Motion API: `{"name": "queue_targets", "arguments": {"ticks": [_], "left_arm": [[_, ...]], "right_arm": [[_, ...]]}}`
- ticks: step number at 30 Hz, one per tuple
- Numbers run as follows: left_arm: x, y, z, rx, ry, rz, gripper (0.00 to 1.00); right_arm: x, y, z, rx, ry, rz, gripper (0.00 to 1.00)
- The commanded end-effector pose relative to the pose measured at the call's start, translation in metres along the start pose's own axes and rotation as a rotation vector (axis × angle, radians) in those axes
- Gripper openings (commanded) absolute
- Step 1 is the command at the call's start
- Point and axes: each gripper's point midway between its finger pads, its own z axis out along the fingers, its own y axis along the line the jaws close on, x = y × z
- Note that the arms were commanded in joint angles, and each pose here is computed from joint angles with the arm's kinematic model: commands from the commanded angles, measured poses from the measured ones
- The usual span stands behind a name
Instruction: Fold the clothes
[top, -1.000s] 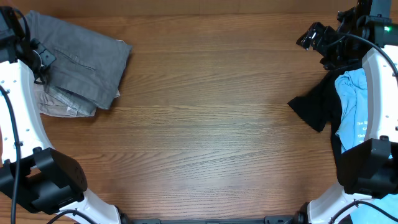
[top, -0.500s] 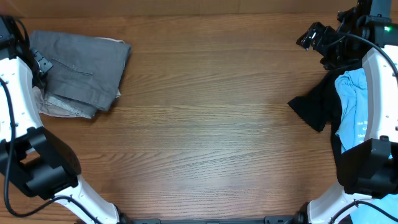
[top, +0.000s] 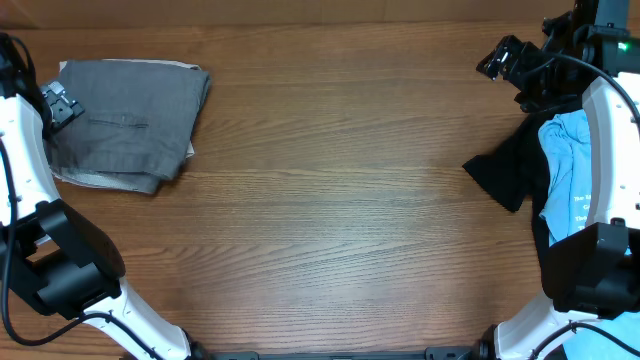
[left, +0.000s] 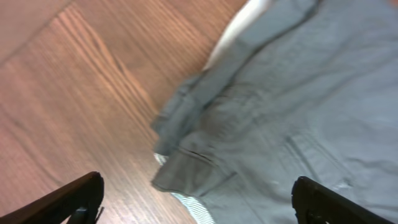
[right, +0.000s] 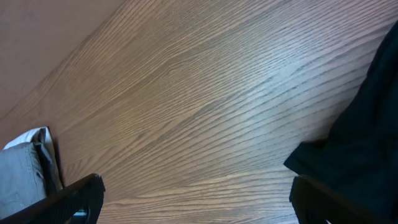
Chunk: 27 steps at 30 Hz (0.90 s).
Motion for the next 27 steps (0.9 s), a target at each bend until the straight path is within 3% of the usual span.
{"name": "queue_targets", "arguments": {"ticks": [1, 2, 3, 13, 19, 23, 27], "left_arm": [[-0.013, -0.024, -0.035, 0.186, -0.025, -0.006, 0.44], [-0.011, -0.027, -0.036, 0.205, -0.014, -0.005, 0.17], [-0.008, -0.028, -0.033, 0.207, 0.0, -0.003, 0.04], [0.035, -0.001, 0.038, 0.042, 0.167, -0.016, 0.04], [0.079, 0.011, 0.101, -0.035, 0.335, 0.0, 0.04], [0.077, 0.011, 0.101, -0.014, 0.341, -0.011, 0.04], [0.05, -0.014, 0.062, 0.131, 0.282, -0.018, 0.04]], "right_arm": [[0.0, 0.002, 0.0, -0.008, -0.001, -0.007, 1.0], [0.0, 0.002, 0.0, -0.008, -0.001, -0.007, 1.0], [0.0, 0.002, 0.0, -0.008, -0.001, -0.007, 1.0], [0.0, 0.002, 0.0, -0.008, -0.001, -0.007, 1.0], [0.0, 0.002, 0.0, -0.008, -0.001, -0.007, 1.0], [0.0, 0.002, 0.0, -0.008, -0.001, -0.007, 1.0], [0.0, 0.002, 0.0, -0.008, -0.001, -0.007, 1.0]]}}
